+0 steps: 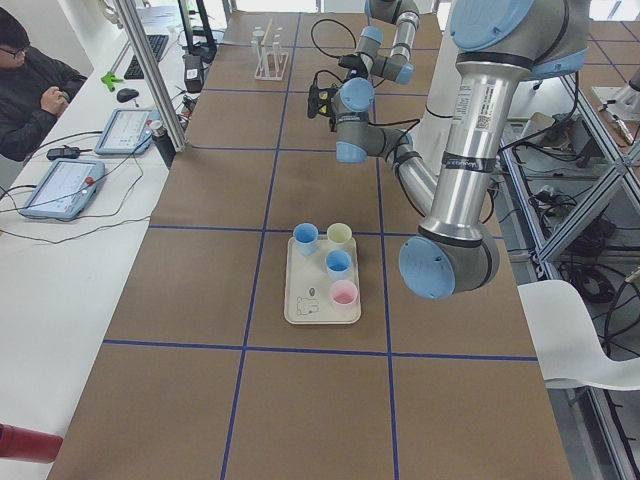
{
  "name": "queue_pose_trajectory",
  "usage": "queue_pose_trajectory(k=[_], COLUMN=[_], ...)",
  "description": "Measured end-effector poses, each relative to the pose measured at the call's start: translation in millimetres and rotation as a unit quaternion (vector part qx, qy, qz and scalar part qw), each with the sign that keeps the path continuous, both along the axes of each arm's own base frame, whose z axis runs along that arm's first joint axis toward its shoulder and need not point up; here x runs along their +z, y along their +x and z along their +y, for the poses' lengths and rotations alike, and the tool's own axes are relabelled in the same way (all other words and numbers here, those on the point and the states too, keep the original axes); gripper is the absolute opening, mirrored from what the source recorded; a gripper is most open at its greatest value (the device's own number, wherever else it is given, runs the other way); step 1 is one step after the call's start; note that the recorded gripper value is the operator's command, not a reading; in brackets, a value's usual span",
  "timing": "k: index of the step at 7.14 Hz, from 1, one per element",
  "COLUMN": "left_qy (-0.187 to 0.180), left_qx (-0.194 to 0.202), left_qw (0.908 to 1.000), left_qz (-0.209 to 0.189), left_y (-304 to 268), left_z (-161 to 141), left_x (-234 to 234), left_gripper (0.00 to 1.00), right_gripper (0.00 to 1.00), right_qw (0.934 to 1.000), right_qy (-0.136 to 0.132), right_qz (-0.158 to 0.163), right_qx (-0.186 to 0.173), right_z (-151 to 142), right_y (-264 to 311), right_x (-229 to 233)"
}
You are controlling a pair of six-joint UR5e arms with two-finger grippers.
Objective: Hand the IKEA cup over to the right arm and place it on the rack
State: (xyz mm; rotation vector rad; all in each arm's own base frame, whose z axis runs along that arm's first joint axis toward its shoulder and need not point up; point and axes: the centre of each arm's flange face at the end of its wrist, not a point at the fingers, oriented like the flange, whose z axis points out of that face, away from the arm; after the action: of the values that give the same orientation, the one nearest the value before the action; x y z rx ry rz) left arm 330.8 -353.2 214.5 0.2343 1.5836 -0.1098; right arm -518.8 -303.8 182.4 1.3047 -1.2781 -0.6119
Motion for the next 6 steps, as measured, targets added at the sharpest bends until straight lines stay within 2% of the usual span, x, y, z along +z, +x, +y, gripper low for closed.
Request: queue_pose_trajectory(k=[3,6], left_qy=[-0.005,-0.007], left_qx=[0.005,0.008], left_qw=[1.0,0.9999], left_qz=[0.003,0.001], left_y=[23.3,32.0], left_z=[11.4,12.5], left_x=[-3.2,-2.3], left_gripper=[0.0,0.0], right_gripper=[0.98,0.87], right_qw=[0.9998,0.9997], right_qy=[0.006,0.007], right_qz=[-0.019,-0.024], right_qx=[0.0,0.001], right_z=[1.8,1.7], right_y=[3.3,4.6], right_x=[-4.8,-6.6])
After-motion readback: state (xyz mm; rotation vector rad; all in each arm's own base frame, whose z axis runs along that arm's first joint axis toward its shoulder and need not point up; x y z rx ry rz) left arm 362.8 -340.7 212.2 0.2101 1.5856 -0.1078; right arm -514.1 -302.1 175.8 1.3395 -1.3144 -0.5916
